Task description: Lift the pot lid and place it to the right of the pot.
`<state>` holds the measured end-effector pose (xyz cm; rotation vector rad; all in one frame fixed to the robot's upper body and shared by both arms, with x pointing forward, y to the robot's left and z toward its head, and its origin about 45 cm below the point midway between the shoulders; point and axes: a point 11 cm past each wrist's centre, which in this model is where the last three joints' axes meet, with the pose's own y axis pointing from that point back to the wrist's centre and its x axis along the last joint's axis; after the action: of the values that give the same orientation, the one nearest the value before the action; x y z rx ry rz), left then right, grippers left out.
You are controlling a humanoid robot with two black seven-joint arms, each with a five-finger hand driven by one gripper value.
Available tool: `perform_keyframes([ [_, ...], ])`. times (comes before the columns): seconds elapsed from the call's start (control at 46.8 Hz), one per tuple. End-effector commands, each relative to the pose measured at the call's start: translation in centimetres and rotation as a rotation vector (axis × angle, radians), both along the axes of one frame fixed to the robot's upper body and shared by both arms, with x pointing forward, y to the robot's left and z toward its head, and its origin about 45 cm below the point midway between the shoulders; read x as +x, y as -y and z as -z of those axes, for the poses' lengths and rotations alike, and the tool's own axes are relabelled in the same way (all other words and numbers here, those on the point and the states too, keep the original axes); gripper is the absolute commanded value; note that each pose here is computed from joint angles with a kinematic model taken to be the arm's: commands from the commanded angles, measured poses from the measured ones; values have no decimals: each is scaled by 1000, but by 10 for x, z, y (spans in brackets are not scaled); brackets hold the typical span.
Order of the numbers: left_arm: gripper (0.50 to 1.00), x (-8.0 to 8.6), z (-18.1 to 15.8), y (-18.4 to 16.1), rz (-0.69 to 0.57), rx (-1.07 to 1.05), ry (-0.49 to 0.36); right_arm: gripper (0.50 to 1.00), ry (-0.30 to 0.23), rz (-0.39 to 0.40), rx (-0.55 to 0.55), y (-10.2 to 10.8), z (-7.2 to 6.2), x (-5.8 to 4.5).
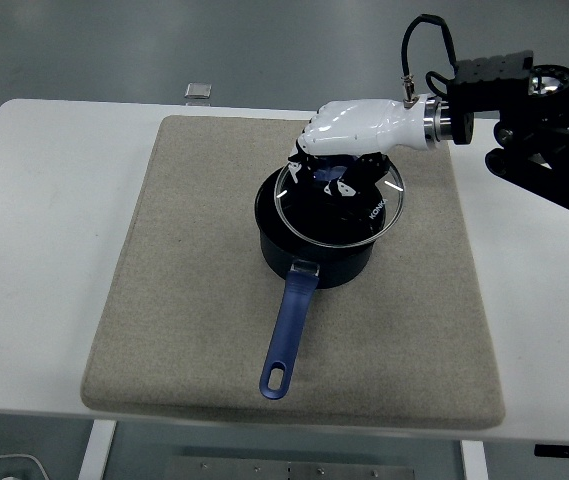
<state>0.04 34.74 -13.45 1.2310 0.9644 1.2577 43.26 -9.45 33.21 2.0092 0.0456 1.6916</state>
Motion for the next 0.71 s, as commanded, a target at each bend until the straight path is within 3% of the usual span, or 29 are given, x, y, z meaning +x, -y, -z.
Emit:
perform_keyframes([
  [0.0, 1000, 0, 0, 0, 0, 0, 0, 500, -12, -1, 0, -1, 1, -1],
  [0.064, 1000, 0, 0, 0, 0, 0, 0, 515, -15, -3, 3, -2, 1, -2],
  [0.15, 1000, 0, 0, 0, -2, 0, 0, 686, -22, 0, -2, -1, 1, -2],
  [0.235, 1000, 0, 0, 0, -2, 0, 0, 711, -26, 1, -3, -1, 1, -2],
  [0.385, 1000, 1, 0, 0, 0, 0, 1, 889, -26, 6, -2, 1, 0, -1],
  [0.684, 1000, 0, 0, 0, 0, 0, 0, 893, -24, 7, -2, 2, -1, -1],
])
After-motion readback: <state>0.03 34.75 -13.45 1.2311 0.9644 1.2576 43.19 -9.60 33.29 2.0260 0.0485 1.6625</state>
